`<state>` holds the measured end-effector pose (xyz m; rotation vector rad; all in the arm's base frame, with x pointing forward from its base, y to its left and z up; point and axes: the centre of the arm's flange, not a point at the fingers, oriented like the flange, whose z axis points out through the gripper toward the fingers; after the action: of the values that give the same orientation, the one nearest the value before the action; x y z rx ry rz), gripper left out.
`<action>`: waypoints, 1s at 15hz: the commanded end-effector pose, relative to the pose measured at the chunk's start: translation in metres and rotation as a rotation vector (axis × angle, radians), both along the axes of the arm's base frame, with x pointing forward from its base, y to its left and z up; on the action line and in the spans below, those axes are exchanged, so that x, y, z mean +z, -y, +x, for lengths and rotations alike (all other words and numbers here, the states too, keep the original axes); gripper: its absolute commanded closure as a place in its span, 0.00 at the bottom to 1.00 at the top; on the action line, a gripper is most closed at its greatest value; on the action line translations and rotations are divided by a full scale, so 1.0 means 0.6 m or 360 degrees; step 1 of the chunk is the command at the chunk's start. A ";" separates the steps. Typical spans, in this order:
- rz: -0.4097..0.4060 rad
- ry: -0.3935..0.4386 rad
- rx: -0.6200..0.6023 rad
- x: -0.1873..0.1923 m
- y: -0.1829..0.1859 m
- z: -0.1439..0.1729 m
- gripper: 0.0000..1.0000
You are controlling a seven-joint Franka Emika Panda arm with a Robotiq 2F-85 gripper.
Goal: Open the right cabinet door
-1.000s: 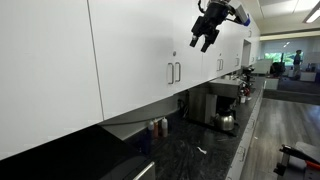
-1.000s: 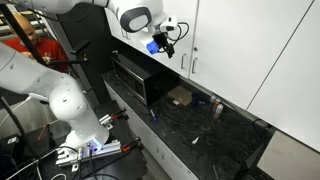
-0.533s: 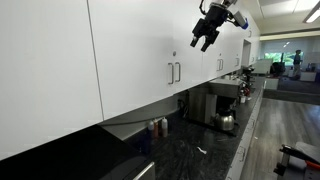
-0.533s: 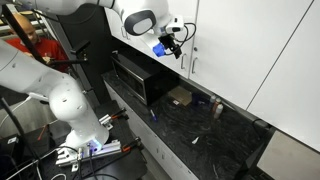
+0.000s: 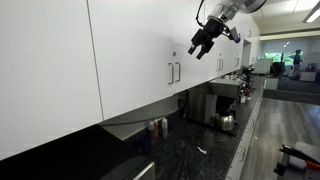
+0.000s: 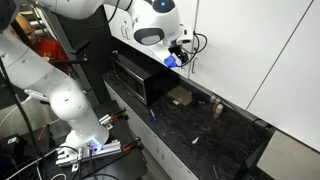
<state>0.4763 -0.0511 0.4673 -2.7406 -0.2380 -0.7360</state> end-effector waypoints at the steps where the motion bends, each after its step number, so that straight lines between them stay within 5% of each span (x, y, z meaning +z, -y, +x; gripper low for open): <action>1: 0.0024 0.0063 0.0030 -0.021 0.024 0.048 0.00; 15: -0.0185 0.0205 -0.0036 -0.080 0.009 0.123 0.00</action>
<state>0.5353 -0.0556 0.4265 -2.8025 -0.2706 -0.8943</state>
